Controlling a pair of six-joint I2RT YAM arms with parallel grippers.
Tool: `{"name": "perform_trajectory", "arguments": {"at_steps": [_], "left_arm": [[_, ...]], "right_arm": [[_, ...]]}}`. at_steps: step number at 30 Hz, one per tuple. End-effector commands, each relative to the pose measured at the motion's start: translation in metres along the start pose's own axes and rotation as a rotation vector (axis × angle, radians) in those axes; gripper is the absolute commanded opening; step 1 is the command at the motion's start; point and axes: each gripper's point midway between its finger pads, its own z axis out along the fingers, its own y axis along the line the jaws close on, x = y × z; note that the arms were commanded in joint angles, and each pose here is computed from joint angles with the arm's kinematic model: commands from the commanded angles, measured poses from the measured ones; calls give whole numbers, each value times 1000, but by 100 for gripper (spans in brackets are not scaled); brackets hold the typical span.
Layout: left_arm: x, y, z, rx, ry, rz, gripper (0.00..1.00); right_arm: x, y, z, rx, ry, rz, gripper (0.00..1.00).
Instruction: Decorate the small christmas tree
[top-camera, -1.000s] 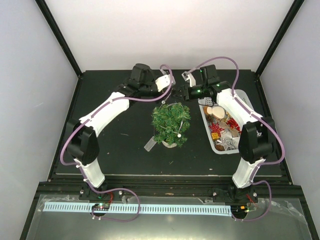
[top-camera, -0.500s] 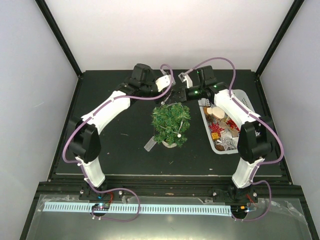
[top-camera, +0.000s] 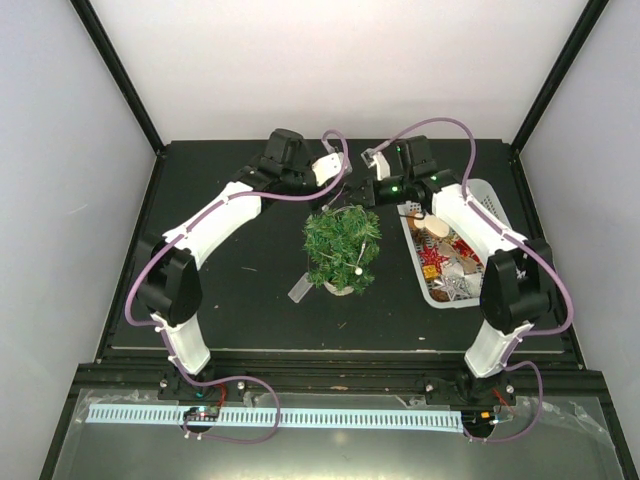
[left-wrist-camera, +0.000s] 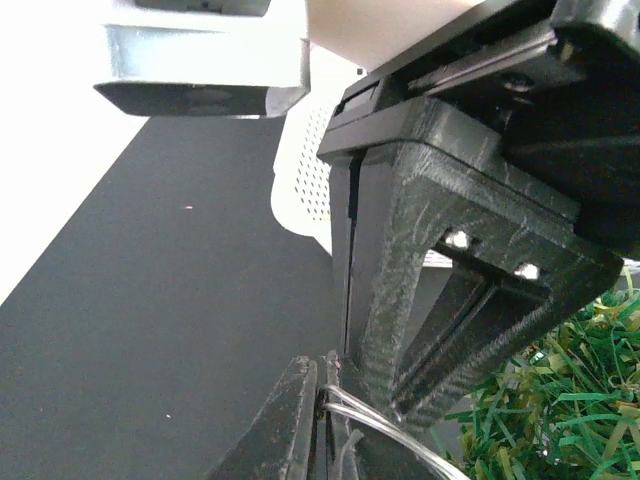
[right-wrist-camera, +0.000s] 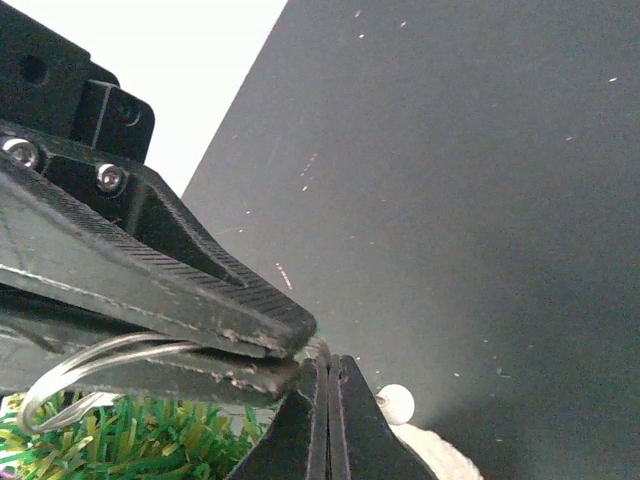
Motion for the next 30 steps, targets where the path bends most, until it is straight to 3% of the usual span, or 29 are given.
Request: {"name": "perform_trajectory", "arguments": {"at_steps": [1,21,30], "left_arm": [[-8,-3,-4,10,1,18,6],[-4,2,-7,-22,27,12,11],[0,28,-14,-172,74,23,22]], "right_arm": [[-21,6,-21,77,-96,-87,1],[-44,-2,-75,373,-217,-138,1],[-43,8,-104,463,-232,-125,1]]}}
